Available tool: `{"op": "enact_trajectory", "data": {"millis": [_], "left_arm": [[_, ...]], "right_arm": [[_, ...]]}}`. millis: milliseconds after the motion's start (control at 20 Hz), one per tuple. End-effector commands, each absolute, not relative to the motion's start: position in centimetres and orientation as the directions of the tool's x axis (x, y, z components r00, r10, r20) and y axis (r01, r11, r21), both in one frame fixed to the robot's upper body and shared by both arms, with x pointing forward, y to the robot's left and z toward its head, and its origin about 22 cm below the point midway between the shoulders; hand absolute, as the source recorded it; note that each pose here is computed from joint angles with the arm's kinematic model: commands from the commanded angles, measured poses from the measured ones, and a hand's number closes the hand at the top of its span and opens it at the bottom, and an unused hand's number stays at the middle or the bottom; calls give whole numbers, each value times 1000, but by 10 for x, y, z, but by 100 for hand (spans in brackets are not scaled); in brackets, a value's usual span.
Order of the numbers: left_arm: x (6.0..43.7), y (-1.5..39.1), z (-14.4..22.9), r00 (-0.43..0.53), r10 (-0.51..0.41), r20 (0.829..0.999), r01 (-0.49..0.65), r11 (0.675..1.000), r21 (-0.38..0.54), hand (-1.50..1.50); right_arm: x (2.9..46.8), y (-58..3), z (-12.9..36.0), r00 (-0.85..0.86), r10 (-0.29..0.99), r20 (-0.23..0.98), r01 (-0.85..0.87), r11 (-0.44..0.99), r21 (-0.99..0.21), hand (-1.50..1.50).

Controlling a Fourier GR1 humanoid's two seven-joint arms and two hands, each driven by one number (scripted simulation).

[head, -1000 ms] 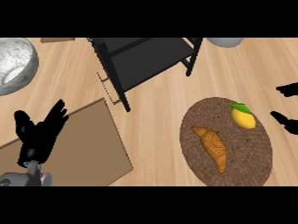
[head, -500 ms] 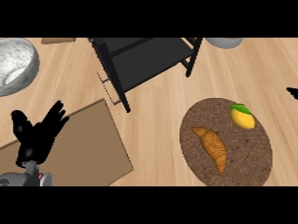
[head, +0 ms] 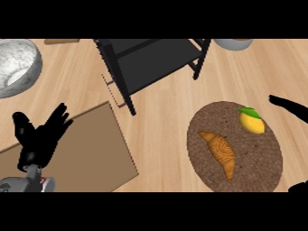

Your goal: Pick the croissant from the placemat and place it in the tiered shelf

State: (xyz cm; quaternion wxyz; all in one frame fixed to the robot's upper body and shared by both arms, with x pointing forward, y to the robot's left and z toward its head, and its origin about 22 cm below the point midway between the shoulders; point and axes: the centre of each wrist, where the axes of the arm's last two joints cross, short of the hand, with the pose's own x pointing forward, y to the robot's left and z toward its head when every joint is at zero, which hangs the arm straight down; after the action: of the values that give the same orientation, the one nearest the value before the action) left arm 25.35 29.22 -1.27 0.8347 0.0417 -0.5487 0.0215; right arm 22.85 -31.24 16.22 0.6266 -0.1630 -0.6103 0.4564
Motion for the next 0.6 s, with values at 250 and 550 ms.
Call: {"op": "enact_trajectory", "data": {"millis": [250,550], "left_arm": [[250,292,-29,441,-7,898,-77,996,45,0],[254,301,-27,432,-8,902,-82,995,48,0]], "right_arm": [[229,-234,162,-40,891,452,-279,424,-862,-150],[230,-190,144,12,929,371,-358,350,-866,-150]]}}
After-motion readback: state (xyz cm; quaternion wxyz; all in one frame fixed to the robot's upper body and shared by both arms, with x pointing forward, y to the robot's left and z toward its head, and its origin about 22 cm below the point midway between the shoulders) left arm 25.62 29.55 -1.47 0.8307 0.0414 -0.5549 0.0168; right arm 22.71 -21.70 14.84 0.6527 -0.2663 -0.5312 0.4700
